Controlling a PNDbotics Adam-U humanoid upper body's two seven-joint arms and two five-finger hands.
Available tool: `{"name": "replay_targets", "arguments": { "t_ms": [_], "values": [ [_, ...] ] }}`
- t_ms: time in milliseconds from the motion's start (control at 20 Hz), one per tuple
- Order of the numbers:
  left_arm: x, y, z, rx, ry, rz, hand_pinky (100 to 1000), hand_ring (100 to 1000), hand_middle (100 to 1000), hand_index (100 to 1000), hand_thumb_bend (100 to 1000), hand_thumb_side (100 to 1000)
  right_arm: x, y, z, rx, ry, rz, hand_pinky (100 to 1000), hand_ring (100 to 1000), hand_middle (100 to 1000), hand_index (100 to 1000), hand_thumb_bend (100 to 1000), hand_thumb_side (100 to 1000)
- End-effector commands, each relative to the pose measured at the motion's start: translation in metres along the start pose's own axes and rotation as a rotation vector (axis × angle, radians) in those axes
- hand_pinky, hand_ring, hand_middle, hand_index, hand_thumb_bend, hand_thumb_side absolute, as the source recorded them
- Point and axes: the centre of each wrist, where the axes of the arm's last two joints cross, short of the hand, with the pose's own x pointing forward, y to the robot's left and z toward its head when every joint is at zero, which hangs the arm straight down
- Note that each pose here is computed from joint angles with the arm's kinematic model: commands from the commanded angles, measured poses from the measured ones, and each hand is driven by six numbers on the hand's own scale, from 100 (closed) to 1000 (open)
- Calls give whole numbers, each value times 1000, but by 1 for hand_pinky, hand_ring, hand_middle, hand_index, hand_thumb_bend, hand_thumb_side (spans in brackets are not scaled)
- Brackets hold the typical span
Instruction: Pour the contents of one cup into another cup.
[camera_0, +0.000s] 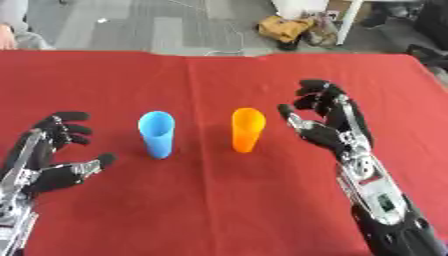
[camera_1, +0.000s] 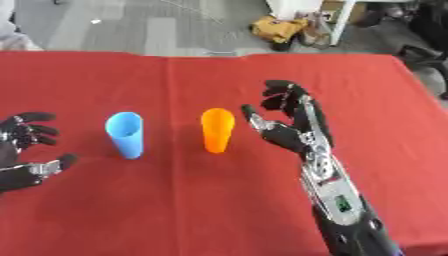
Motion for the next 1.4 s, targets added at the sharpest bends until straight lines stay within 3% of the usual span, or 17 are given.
{"name": "replay_targets", "arguments": {
  "t_ms": [50, 950, 1400],
  "values": [
    [3, -1, -10, -24, -19, -15, 624, 657, 722, 747, 740, 100, 7, -2, -4, 6, -28, 5, 642, 581, 581, 721, 481, 122],
    [-20, -25, -45, -33, 20, -18, 632, 662, 726, 757, 749, 100, 7, 3, -4, 28, -31, -6, 642, 580, 581, 721, 481, 123],
    [-15, -28, -58, -47, -4, -23, 633, 662, 726, 760, 758, 100, 8, 5, -5, 38, -33, -10, 642, 580, 580, 721, 481, 123]
  ]
}}
